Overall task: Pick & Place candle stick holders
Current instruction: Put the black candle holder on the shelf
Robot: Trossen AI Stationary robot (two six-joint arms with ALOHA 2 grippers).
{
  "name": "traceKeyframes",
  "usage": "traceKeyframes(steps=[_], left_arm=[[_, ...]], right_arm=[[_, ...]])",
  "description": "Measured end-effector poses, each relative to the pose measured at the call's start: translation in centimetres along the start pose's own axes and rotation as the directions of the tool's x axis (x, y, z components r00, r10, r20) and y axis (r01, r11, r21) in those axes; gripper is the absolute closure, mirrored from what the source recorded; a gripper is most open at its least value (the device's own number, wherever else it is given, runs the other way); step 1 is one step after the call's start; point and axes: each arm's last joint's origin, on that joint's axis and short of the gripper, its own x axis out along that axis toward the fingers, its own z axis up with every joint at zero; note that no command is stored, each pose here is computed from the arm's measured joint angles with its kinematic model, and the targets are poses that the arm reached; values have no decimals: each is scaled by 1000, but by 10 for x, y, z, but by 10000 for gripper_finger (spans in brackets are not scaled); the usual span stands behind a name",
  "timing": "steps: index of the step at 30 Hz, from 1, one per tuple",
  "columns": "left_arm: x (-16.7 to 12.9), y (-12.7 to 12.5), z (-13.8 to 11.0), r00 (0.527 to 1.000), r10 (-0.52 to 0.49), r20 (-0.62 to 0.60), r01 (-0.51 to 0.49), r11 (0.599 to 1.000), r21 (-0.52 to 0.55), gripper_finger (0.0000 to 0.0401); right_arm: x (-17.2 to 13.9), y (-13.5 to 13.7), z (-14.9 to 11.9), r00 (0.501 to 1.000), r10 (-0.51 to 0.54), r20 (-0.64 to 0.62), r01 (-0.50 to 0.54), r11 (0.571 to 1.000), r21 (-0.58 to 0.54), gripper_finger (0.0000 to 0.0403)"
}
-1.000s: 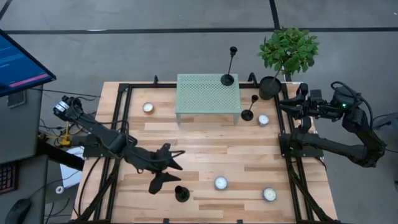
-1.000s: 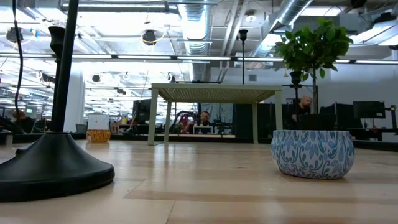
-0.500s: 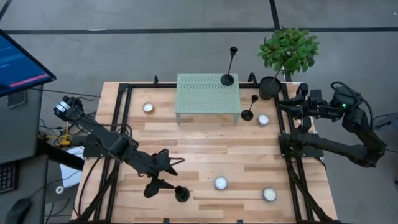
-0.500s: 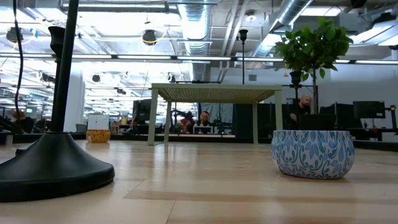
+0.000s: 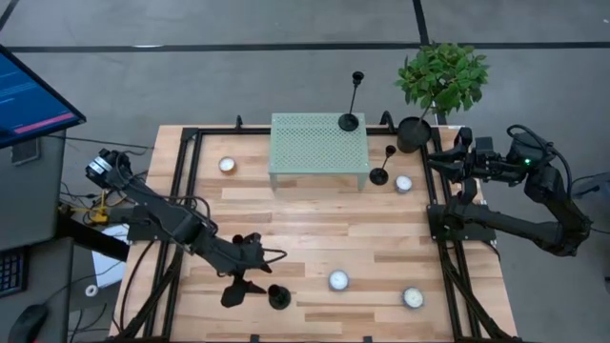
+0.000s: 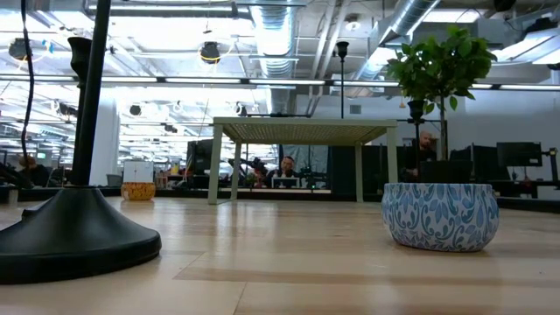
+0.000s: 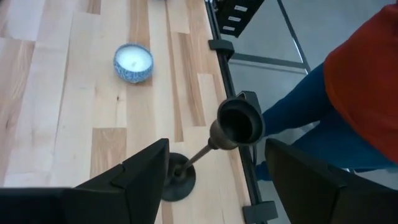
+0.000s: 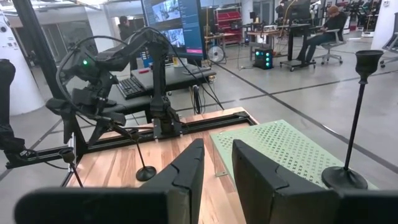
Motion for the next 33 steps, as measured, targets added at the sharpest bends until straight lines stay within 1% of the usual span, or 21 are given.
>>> traceKeyframes(steps=[6, 12, 19, 22, 27, 33], left_arm=[[0, -3, -3, 1000, -8, -6, 9, 1000, 7, 136], [7, 0, -18, 999, -4, -43, 2, 999, -40, 140], [9, 0, -17, 1000, 18, -18, -19, 999, -35, 140], [16, 0, -19, 999, 24, -32, -25, 999, -33, 140], [33, -2, -22, 999, 1, -49, -3, 999, -33, 140], [46, -1, -27, 997, 28, -67, -30, 999, -28, 140]], right_arm=[[0, 0, 0, 1000, 0, 0, 0, 1000, 0, 327], [0, 0, 0, 1000, 0, 0, 0, 1000, 0, 327], [0, 0, 0, 1000, 0, 0, 0, 1000, 0, 327], [0, 0, 0, 1000, 0, 0, 0, 1000, 0, 327], [0, 0, 0, 1000, 0, 0, 0, 1000, -3, 327], [0, 0, 0, 1000, 0, 0, 0, 1000, -8, 327]])
